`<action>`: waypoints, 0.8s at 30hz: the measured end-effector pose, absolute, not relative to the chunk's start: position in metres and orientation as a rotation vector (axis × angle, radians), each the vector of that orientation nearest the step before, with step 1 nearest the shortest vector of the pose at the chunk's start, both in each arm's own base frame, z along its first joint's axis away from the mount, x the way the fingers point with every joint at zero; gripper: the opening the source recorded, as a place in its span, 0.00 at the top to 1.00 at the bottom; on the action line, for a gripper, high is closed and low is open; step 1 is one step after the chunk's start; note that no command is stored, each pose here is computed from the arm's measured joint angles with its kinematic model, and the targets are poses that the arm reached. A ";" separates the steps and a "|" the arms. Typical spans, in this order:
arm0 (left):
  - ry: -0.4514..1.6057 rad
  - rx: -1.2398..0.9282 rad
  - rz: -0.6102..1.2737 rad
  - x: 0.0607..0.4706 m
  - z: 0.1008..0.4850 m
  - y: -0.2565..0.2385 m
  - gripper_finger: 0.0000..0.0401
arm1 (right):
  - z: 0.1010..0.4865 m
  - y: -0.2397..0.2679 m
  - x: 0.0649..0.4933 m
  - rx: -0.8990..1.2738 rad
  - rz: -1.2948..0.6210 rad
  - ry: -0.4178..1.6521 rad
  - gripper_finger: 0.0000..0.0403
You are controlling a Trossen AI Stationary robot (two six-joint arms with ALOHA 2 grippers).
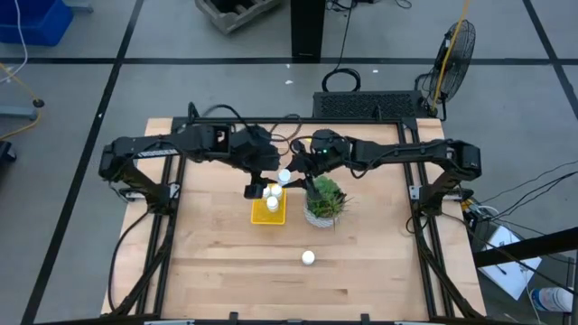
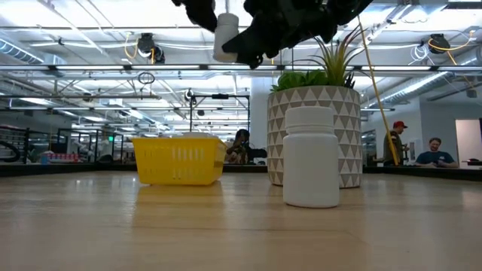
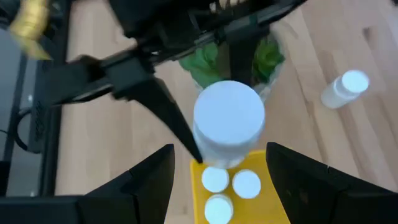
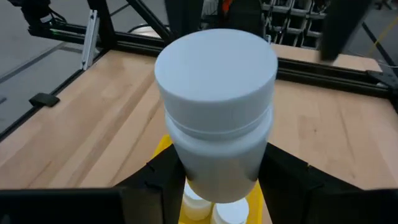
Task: Pick and place pill bottles into a basket
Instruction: Put the white medicine bottle into the yellow basket
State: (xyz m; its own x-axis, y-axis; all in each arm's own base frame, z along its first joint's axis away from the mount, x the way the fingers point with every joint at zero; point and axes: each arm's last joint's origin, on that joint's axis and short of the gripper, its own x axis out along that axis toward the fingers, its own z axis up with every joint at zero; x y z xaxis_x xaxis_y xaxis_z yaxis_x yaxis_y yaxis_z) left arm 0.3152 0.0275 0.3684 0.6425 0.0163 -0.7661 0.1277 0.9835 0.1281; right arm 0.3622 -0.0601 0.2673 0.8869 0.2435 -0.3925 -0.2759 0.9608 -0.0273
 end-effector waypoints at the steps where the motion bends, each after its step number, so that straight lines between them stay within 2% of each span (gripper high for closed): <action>1: 0.883 0.178 -0.066 0.318 0.365 0.028 0.36 | 0.266 -0.060 0.363 -0.083 0.271 0.397 0.60; 24: 0.904 0.169 -0.084 0.326 0.357 0.027 0.36 | 0.261 -0.057 0.368 -0.074 0.300 0.385 0.60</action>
